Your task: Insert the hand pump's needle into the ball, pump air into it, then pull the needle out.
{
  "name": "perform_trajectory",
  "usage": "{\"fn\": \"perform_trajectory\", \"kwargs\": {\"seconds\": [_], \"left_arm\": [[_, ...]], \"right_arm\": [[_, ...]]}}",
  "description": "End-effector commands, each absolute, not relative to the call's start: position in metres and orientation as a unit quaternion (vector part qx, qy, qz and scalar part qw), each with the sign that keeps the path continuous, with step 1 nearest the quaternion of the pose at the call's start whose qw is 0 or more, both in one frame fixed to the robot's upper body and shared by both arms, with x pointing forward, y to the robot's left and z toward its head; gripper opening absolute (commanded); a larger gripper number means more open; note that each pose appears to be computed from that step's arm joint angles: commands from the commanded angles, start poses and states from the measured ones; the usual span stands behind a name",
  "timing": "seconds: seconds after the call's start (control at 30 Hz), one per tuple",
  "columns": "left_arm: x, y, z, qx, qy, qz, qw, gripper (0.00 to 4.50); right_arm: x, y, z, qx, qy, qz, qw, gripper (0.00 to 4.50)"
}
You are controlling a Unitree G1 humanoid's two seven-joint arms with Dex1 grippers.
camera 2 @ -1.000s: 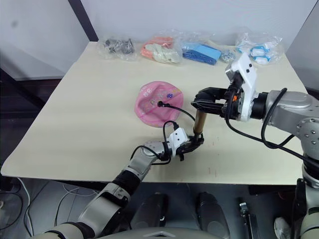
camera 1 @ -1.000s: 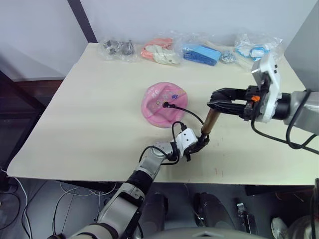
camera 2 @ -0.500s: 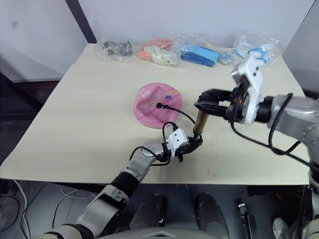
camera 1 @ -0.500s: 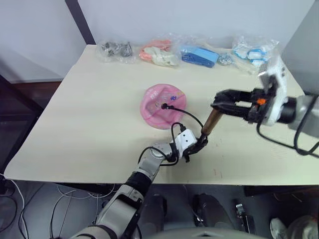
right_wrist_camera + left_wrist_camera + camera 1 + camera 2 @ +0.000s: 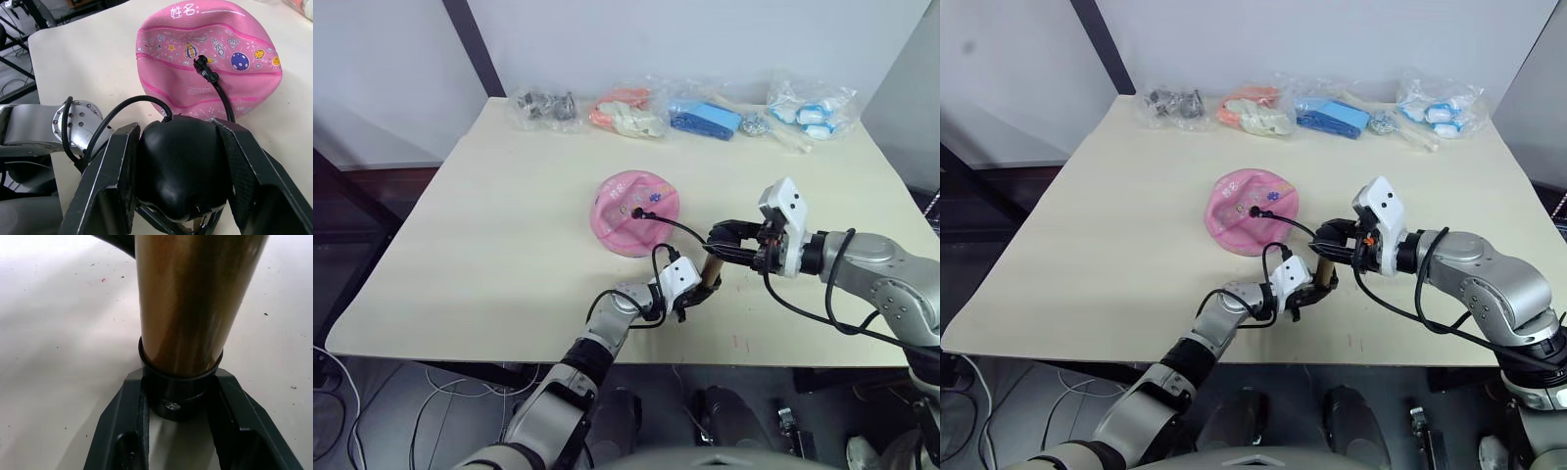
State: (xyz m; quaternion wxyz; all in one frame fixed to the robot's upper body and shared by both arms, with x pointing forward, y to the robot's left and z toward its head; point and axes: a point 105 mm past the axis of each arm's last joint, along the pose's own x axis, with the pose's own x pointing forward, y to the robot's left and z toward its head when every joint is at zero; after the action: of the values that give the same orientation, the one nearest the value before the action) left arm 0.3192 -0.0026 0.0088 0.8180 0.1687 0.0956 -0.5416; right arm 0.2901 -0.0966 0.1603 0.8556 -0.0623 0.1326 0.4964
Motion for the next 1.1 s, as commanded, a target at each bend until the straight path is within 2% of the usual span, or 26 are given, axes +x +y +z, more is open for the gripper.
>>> {"fn": "perform_trajectory", "kwargs": {"seconds": [0.03,0.4,0.87,1.1], "left_arm": [[0.3,-0.014,-0.009,0.165,0.118,-0.585,0.786,1.1],[0.298,-0.03,0.007,0.16,0.094,-0.609,0.771,1.1],[0.293,-0.038,0.02,0.156,0.07,-0.632,0.756,1.1],[0.299,-0.036,0.02,0.154,0.071,-0.63,0.758,1.1]], "right_arm": [[0.288,-0.114,0.125,-0.068,0.222,0.461,0.857,1.78],[0.29,-0.126,0.15,-0.077,0.197,0.442,0.872,1.78],[0.287,-0.139,0.152,-0.079,0.205,0.422,0.88,1.78],[0.285,-0.141,0.15,-0.079,0.206,0.418,0.881,1.78]]}}
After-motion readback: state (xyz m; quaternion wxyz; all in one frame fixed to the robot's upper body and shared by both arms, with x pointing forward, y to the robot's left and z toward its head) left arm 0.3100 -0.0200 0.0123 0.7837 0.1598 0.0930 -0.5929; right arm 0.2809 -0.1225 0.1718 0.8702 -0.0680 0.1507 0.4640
